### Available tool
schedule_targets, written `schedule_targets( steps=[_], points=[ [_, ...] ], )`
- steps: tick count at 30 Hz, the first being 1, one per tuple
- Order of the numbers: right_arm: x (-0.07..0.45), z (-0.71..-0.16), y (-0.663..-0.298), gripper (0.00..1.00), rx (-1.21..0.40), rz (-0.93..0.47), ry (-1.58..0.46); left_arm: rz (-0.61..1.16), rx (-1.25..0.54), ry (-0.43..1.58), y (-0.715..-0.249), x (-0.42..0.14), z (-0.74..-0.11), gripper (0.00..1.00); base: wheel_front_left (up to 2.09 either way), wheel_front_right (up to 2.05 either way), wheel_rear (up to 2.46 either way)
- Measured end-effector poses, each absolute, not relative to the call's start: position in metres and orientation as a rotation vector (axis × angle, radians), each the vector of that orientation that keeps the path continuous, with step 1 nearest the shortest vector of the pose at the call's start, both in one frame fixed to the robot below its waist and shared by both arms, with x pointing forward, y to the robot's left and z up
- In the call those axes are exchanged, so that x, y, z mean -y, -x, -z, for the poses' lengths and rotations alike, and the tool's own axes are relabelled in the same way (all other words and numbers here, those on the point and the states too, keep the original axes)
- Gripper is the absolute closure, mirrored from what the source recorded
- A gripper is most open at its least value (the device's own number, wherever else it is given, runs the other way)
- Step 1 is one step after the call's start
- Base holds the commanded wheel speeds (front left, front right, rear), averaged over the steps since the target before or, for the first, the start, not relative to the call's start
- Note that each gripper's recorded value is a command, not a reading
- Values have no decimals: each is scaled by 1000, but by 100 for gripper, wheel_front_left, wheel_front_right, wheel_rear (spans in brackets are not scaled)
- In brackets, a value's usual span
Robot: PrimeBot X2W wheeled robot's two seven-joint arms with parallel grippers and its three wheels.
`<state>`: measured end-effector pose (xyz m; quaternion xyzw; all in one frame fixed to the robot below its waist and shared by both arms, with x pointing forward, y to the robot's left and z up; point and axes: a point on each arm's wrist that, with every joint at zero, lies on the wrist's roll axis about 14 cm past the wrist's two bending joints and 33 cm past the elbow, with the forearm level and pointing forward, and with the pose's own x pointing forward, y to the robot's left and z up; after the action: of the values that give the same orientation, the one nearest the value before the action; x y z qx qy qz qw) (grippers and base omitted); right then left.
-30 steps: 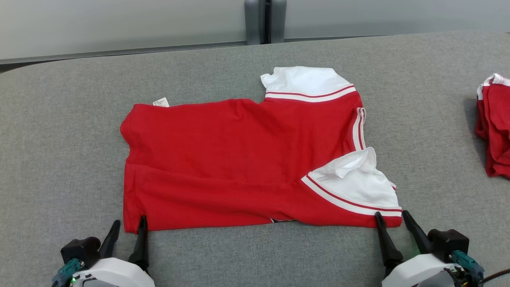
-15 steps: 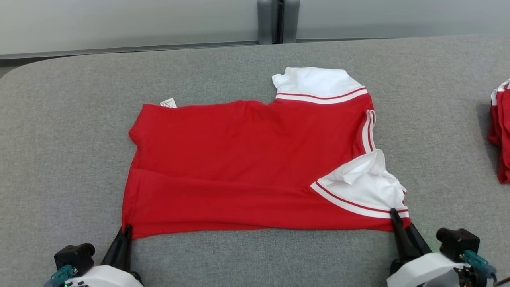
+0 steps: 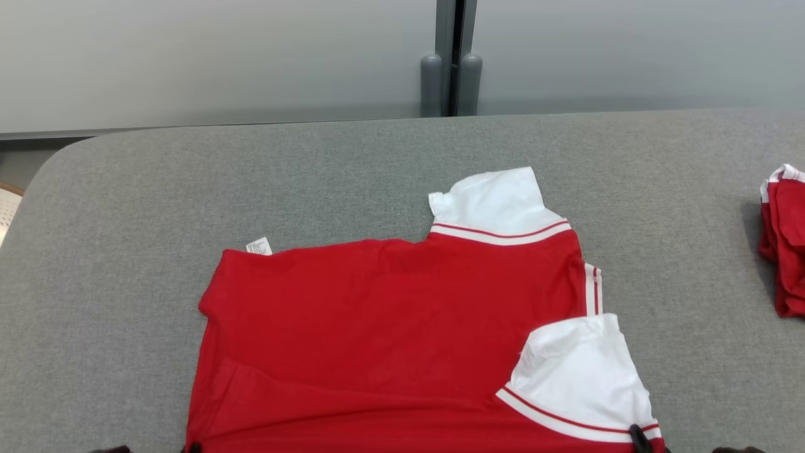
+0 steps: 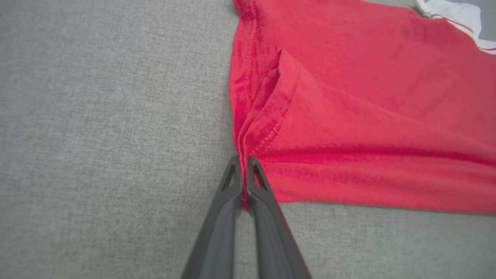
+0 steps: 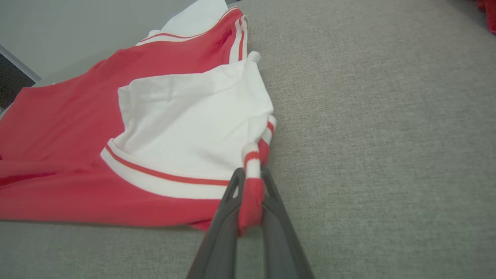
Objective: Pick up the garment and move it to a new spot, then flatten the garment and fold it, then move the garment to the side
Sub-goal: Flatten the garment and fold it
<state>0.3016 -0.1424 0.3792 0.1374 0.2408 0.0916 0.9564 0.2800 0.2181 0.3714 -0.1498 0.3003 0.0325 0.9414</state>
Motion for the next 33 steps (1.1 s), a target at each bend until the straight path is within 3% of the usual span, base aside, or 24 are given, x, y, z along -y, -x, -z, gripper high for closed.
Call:
schedule_targets(
  steps=[4, 5, 6, 7, 8, 9, 16, 22, 33],
  points=[
    [139, -379, -286, 100, -521, -194, -276, -78, -657, 327, -264, -216, -369, 100, 0, 0, 0],
    [137, -380, -285, 100, -524, -200, -276, -77, -660, 328, -263, -216, -369, 76, 0, 0, 0],
    [136, -380, -284, 71, -528, -203, -277, -80, -663, 327, -263, -215, -369, 18, 0, 0, 0],
    [135, -380, -284, 35, -527, -204, -275, -84, -662, 325, -263, -215, -369, 0, 0, 0, 0],
    [135, -381, -284, 4, -525, -207, -269, -96, -650, 318, -264, -217, -369, 0, 0, 0, 0],
    [135, -386, -286, 0, -504, -207, -261, -110, -629, 308, -266, -219, -372, 0, 0, 0, 0],
    [144, -447, -328, 0, -223, -207, -176, -134, -320, 229, -308, -220, -424, 0, 0, 0, 0],
    [146, -479, -341, 0, -117, -215, -131, -100, -132, 168, -331, -212, -465, 0, 0, 0, 0],
    [148, -490, -346, 0, -102, -210, -124, -71, -141, 136, -346, -205, -467, 0, 0, 0, 0]
  ],
)
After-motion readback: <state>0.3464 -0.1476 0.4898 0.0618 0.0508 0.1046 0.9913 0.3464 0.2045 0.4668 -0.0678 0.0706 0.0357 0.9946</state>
